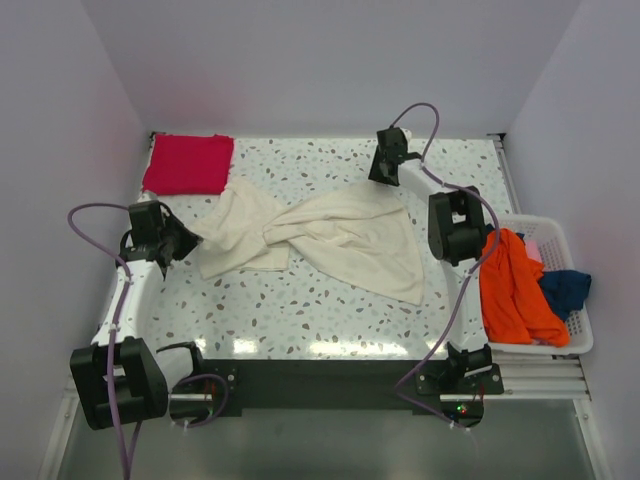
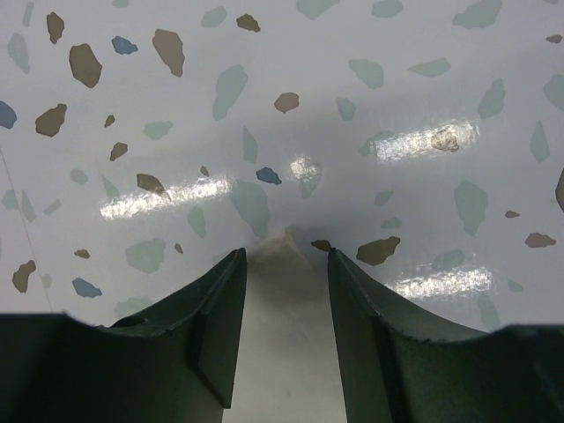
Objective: Fold and stack the t-shirts
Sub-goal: Flatten the tshirt out
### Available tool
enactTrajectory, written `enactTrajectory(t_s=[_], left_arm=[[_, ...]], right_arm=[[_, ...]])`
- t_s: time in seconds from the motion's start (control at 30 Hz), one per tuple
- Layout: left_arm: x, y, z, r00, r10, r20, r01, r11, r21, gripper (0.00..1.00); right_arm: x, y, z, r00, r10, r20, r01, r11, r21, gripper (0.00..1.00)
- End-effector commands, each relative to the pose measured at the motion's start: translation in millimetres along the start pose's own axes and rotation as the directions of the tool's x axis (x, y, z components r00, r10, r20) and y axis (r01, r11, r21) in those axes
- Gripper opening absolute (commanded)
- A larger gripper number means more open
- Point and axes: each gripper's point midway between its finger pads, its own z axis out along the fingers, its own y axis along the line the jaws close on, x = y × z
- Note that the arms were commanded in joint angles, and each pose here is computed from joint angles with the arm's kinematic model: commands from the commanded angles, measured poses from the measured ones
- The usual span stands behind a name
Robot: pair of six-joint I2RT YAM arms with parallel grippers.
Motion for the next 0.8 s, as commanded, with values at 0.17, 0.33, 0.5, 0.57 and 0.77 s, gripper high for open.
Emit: enactTrajectory(t_s=[0.17, 0.33, 0.5, 0.57, 0.77], left_arm=[[-7.9, -7.2, 0.1, 0.999, 0.029, 0.032, -0.031, 0.998, 0.046, 0.0], [-7.3, -7.7, 0.9, 0.999, 0.028, 0.031, -0.029, 0.998, 0.049, 0.0], [-15.1, -11.6, -2.5, 0.998, 0.026, 0.056, -0.029, 0.998, 0.054, 0.0], [-21.8, -16.0, -5.1, 0.997, 0.03, 0.073, -0.035, 0.998, 0.058, 0.0], [-46.0, -30.8, -25.7, 0.989, 0.033, 0.147, -0.044, 0.996, 0.072, 0.0]], right_arm=[[11.1, 1.0, 1.8, 1.0, 0.012, -0.013, -0.012, 1.0, 0.014, 0.28], [18.2, -2.7, -3.8, 0.999, 0.006, -0.038, -0.005, 1.0, 0.023, 0.12], [5.9, -3.6, -26.3, 0.999, -0.001, -0.048, 0.002, 0.999, 0.035, 0.0], [-14.9, -3.5, -52.1, 1.0, 0.004, -0.014, -0.003, 0.999, 0.034, 0.0], [-64.4, -26.3, -129.1, 0.996, 0.033, 0.081, -0.037, 0.998, 0.046, 0.0]])
